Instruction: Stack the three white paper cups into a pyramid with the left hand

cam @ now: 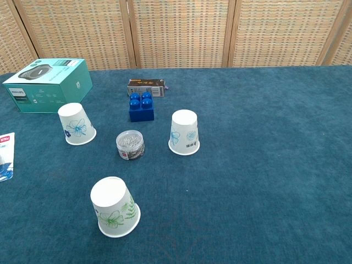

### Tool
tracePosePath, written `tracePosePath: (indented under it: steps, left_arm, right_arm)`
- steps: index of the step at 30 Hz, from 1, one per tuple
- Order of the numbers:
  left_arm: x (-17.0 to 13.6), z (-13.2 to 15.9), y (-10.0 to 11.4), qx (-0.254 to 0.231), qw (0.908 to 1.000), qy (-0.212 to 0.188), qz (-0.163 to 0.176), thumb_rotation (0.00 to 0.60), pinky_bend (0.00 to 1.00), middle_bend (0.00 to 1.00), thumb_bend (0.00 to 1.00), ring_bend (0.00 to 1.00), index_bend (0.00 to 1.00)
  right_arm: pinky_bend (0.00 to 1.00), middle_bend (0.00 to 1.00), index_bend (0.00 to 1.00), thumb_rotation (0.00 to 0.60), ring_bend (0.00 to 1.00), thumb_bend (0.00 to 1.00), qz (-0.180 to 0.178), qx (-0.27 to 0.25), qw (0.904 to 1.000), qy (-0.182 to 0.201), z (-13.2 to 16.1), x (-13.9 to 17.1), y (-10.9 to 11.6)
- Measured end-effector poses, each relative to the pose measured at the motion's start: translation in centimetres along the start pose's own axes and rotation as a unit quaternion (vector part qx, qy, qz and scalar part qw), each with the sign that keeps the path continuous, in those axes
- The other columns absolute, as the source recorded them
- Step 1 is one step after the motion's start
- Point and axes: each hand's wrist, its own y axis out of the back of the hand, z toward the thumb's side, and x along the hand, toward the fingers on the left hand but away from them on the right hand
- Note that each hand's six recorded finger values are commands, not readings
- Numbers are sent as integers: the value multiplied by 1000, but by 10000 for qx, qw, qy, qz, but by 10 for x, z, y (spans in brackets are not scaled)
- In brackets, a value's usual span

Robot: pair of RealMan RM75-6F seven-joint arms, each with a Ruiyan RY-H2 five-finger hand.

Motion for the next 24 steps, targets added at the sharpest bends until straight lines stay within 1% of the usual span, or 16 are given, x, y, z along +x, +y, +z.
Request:
tracePosePath:
  steps: [8, 11, 14, 17, 21, 23, 24]
  left_arm:
    - [0, 2, -4, -65, 9999, -16, -108, 600, 0, 0, 188, 0, 0]
    - [5, 8, -5, -79, 9998, -105, -166, 600, 0, 0, 187, 0, 0]
    - [17, 21, -7, -34, 9992, -299, -280, 600, 0, 0, 188, 0, 0]
    - [37, 41, -9, 57, 9975, -578, -412, 600, 0, 0, 188, 0, 0]
    - [75, 79, -13, 331, 9919, -1071, -599, 600, 1, 0, 189, 0, 0]
    - [94, 98, -16, 426, 9885, -1278, -688, 600, 35, 0, 190, 4, 0]
    - [107, 111, -19, 485, 9860, -1405, -750, 600, 71, 0, 190, 18, 0]
  right_arm:
    - [0, 0, 0, 600, 0, 0, -99, -72, 9999, -72, -2, 1, 4]
    - [0, 0, 0, 600, 0, 0, -115, -95, 9998, -91, -4, 2, 7]
    - [0, 0, 0, 600, 0, 0, -125, -117, 9998, -86, -4, 2, 8]
    - [0, 0, 0, 600, 0, 0, -147, -131, 9998, -87, -4, 1, 9]
    - [0, 0, 0, 600, 0, 0, -169, -139, 9997, -114, -4, 1, 10]
    - [0, 0, 0, 600, 0, 0, -162, -129, 9997, -129, -5, 0, 10]
    - [0, 0, 0, 600, 0, 0, -156, -125, 9997, -136, -5, 0, 10]
